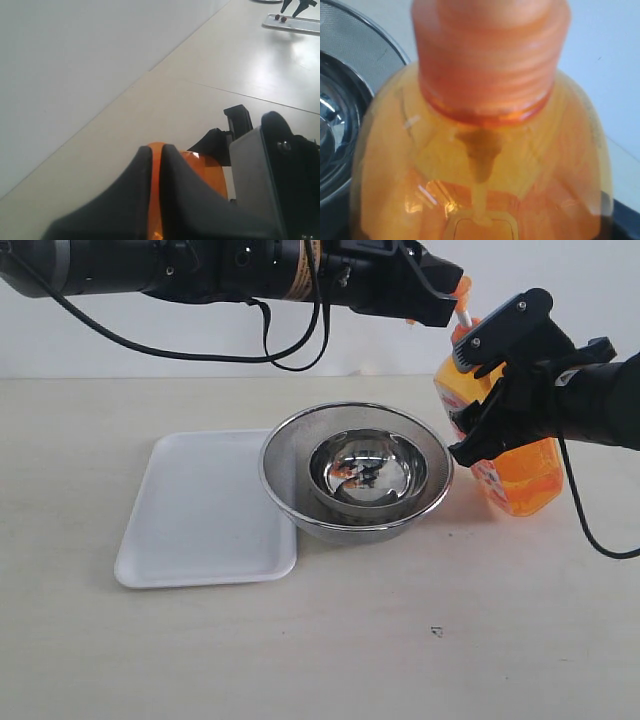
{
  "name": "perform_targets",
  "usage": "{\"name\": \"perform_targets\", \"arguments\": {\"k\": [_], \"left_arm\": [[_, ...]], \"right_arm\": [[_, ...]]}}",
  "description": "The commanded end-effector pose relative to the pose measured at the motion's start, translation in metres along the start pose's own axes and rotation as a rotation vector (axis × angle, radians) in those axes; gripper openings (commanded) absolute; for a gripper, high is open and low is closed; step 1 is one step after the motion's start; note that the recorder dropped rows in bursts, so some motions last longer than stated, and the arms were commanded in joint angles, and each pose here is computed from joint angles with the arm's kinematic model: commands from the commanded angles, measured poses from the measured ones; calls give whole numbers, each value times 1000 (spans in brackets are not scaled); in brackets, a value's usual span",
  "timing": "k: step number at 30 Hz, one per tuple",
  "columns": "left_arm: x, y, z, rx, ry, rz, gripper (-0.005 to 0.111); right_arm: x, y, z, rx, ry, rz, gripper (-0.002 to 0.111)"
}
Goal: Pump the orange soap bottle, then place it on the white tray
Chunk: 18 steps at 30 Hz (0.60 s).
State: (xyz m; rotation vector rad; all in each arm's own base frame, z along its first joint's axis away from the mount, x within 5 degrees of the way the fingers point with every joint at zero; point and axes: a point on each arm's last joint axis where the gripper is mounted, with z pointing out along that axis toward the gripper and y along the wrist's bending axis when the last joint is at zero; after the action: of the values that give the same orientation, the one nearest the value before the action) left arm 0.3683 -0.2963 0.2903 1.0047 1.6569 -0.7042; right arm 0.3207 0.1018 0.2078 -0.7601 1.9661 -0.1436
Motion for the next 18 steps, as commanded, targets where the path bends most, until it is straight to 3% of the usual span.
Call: {"name": "perform_targets", "arguments": {"k": [1,18], "left_arm": [[28,-3,11,28,89,36,5],[28,-3,11,28,89,36,5]], "right_arm": [[-4,-3,-2,15,-19,25,0],[-4,-3,-2,15,-19,26,0]]}}
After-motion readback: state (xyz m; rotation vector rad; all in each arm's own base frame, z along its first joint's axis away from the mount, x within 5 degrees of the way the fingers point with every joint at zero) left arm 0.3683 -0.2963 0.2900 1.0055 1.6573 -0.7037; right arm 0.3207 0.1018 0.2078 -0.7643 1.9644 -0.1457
